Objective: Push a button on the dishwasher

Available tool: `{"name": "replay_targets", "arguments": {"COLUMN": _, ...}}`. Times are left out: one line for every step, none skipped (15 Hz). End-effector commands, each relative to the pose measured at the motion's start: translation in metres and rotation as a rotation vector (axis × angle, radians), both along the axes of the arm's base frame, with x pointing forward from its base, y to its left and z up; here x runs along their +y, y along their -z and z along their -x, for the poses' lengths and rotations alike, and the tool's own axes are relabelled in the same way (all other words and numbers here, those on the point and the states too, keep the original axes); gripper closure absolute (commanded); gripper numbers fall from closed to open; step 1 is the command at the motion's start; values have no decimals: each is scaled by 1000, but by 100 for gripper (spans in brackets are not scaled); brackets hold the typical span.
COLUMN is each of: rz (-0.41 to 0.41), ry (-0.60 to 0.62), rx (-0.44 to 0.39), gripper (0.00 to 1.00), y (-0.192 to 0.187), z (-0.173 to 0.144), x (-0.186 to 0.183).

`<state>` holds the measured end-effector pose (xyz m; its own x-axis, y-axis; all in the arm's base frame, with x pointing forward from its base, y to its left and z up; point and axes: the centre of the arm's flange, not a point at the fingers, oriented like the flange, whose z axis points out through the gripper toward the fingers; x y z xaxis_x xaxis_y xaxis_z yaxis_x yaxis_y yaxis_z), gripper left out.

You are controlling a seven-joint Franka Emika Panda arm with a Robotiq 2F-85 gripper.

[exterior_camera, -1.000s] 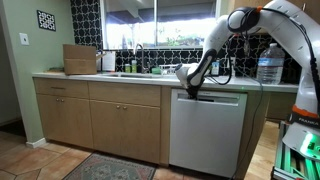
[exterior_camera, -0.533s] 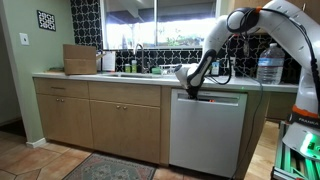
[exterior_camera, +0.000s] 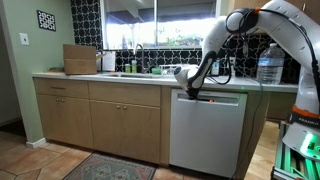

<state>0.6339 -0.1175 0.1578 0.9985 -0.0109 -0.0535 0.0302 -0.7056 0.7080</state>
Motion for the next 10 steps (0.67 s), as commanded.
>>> {"name": "replay_targets", "arguments": {"rz": 76, "ry": -53, "rx": -45, "gripper": 100, "y": 6, "z": -9, "x": -33}}
{"name": "replay_targets", "arguments": {"rz": 84, "ry": -60, "rx": -48, "gripper": 100, "y": 9, "z": -9, "x": -33}}
{"name": "replay_targets", "arguments": {"rz": 86, "ry": -68, "rx": -50, "gripper": 100, "y": 11, "z": -10, "x": -32}}
{"name": "replay_targets", "arguments": {"rz": 90, "ry": -75, "rx": -51, "gripper": 100, "y": 13, "z": -10, "x": -32}}
{"name": "replay_targets", "arguments": {"rz": 93, "ry": -79, "rx": -52, "gripper": 100, "y": 15, "z": -10, "x": -32}}
{"name": "replay_targets", "arguments": {"rz": 96, "ry": -84, "rx": -52, "gripper": 100, "y": 16, "z": -10, "x": -31}}
{"name": "replay_targets", "arguments": {"rz": 99, "ry": -86, "rx": -52, "gripper": 100, "y": 17, "z": -10, "x": -31}}
{"name": "replay_targets", "arguments": {"rz": 103, "ry": -88, "rx": -55, "gripper": 100, "y": 18, "z": -10, "x": -31}}
{"name": "replay_targets", "arguments": {"rz": 106, "ry": -89, "rx": -54, "gripper": 100, "y": 18, "z": -10, "x": -31}}
{"name": "replay_targets", "arguments": {"rz": 111, "ry": -93, "rx": -56, "gripper": 100, "y": 19, "z": -10, "x": -32}}
